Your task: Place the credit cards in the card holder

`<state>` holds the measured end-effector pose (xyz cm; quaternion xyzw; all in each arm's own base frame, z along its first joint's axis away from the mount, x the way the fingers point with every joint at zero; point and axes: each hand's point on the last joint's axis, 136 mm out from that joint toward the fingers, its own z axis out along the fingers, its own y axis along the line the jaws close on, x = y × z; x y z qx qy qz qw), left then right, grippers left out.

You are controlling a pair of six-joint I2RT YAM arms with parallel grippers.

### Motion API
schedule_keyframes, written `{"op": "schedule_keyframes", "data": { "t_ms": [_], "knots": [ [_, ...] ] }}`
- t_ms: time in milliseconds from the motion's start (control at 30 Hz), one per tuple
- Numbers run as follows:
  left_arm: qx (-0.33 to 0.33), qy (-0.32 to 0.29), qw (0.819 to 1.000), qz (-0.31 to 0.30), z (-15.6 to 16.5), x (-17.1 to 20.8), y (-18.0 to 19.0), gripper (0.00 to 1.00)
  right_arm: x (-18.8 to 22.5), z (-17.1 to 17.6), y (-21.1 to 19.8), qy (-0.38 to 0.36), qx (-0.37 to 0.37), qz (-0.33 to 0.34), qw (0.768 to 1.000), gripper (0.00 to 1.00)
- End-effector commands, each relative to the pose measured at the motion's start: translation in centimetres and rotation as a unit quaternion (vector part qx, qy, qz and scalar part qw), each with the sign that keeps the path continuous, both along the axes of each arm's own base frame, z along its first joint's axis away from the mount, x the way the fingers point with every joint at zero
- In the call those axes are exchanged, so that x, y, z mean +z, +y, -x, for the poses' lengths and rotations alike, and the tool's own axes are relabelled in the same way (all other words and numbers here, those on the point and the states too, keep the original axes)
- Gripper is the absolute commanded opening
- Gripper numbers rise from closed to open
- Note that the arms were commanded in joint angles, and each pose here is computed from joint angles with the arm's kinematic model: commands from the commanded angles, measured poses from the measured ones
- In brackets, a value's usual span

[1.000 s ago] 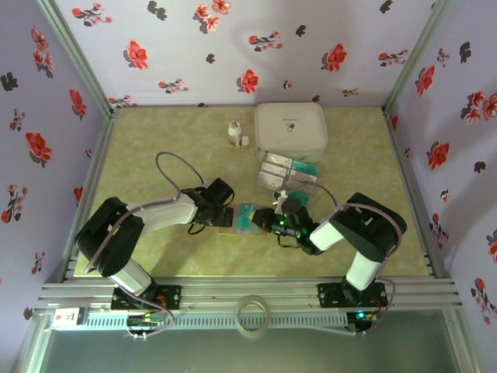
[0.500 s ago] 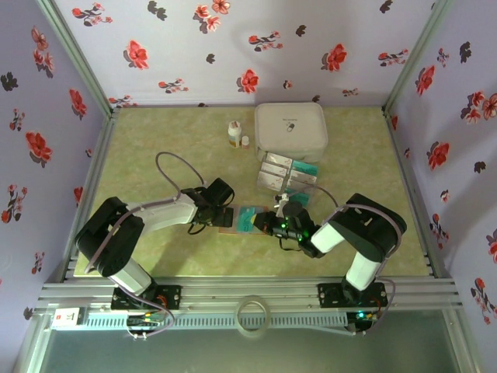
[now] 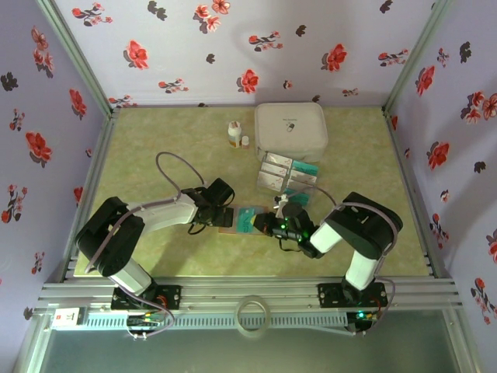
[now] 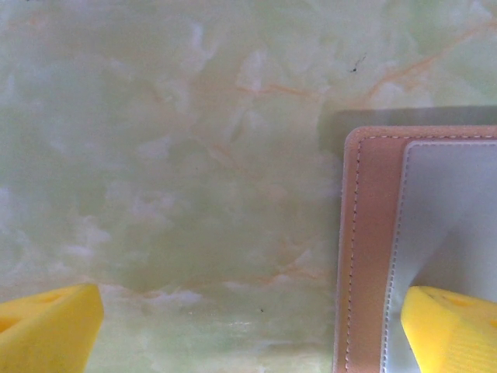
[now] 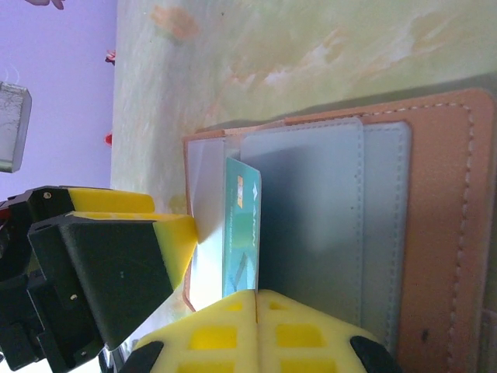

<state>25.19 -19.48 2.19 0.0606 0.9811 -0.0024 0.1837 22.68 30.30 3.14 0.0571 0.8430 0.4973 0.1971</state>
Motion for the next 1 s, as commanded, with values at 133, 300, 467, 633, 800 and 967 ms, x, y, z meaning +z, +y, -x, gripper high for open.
{"op": "schedule_keyframes", "data": {
  "t_ms": [133, 300, 467, 633, 800, 967],
  "knots": [
    [0.01, 0.017, 0.999, -0.042, 1.0, -1.6, 1.7, 1.0, -0.5, 0.1, 0.8, 0.006, 0.011, 0.002, 1.0, 0.0],
    [0.01, 0.017, 0.999, -0.041, 1.1, -1.7, 1.6, 1.0, -0.7, -0.1, 1.0, 0.008, 0.013, 0.006, 1.0, 0.0],
    [0.009, 0.015, 0.999, -0.04, 1.1, -1.6, 1.5, 1.0, -0.8, -0.1, 1.2, 0.011, 0.017, 0.006, 1.0, 0.05],
    [0.013, 0.012, 0.999, -0.035, 0.8, -0.4, 1.3, 1.0, -0.3, -0.1, 0.9, 0.008, 0.016, 0.022, 1.0, 0.3],
    [0.024, 0.004, 0.999, -0.026, -0.1, 1.6, 1.5, 1.0, 0.9, -0.3, 0.4, -0.003, 0.026, 0.073, 0.997, 0.5],
    [0.04, 0.005, 0.999, -0.026, -0.7, 2.5, 2.8, 1.0, 2.7, -0.7, 0.4, -0.019, 0.044, 0.12, 0.992, 0.61]
  ]
}}
